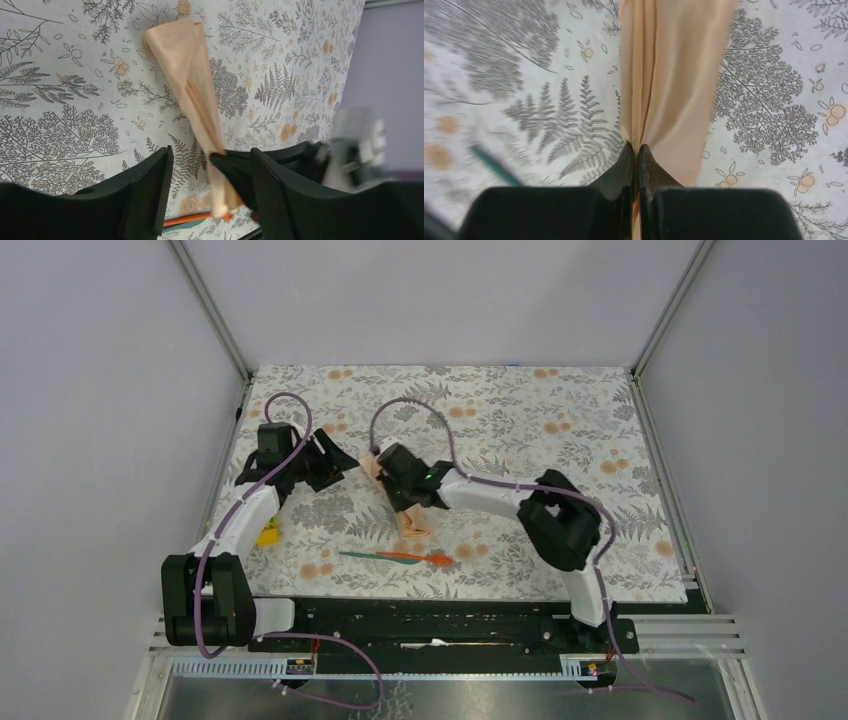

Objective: Fold the napkin into a case and place the utensils inside
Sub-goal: Pick up the smaller rectangle-folded napkin from the center of the board, then turn over the smaller rectangle-folded napkin at the center of the board, then smooth out the smaller rectangle-folded napkin at the center of the board.

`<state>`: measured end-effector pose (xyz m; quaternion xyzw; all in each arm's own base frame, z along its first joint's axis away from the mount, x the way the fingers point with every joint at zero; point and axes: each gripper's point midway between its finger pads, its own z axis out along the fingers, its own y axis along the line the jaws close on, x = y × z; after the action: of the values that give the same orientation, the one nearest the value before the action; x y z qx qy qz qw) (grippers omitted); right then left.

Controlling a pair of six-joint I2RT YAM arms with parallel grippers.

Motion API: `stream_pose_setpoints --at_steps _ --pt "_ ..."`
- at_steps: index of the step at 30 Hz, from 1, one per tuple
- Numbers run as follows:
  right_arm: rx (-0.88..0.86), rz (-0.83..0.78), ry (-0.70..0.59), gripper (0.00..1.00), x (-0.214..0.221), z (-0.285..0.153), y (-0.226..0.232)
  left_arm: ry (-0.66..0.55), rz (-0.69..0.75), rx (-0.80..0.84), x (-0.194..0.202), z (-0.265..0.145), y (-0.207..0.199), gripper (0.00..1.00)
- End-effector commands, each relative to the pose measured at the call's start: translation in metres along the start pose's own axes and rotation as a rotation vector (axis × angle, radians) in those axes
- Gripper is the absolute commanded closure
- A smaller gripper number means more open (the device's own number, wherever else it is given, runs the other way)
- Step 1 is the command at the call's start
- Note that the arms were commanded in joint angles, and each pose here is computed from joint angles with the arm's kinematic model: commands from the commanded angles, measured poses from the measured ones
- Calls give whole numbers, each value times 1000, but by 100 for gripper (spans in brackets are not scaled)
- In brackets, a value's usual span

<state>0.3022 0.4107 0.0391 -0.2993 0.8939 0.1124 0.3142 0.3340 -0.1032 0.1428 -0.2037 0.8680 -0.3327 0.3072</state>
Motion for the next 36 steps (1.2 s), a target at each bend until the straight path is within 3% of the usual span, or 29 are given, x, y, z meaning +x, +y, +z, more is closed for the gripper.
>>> stream_pose_setpoints --at_steps 1,8,12,16,19,23,26,29,31,36 --pt "-377 393 -105 100 -54 -50 5 -15 17 51 -2 -5 -13 37" --pt "-705 817 -114 100 -47 -40 -42 12 13 55 5 1 -15 37" --pt "-789 935 -129 100 -33 -33 -70 41 30 51 15 9 -21 37" --pt "-765 970 -145 100 -15 -31 -98 78 35 66 26 23 -31 37" --pt "-731 978 -130 97 -2 -29 -118 116 39 96 34 37 -45 37" --pt "-579 945 -50 72 29 -24 -147 191 20 164 42 63 -66 37" --pt "-322 776 29 61 49 -28 -179 253 23 175 50 93 -78 39" --pt "-186 666 47 55 53 -51 -188 254 16 213 44 114 -97 44" --pt "-187 611 38 53 45 -64 -176 233 16 225 35 128 -105 47" --pt "-401 526 41 58 27 -81 -98 232 7 235 20 162 -113 63"
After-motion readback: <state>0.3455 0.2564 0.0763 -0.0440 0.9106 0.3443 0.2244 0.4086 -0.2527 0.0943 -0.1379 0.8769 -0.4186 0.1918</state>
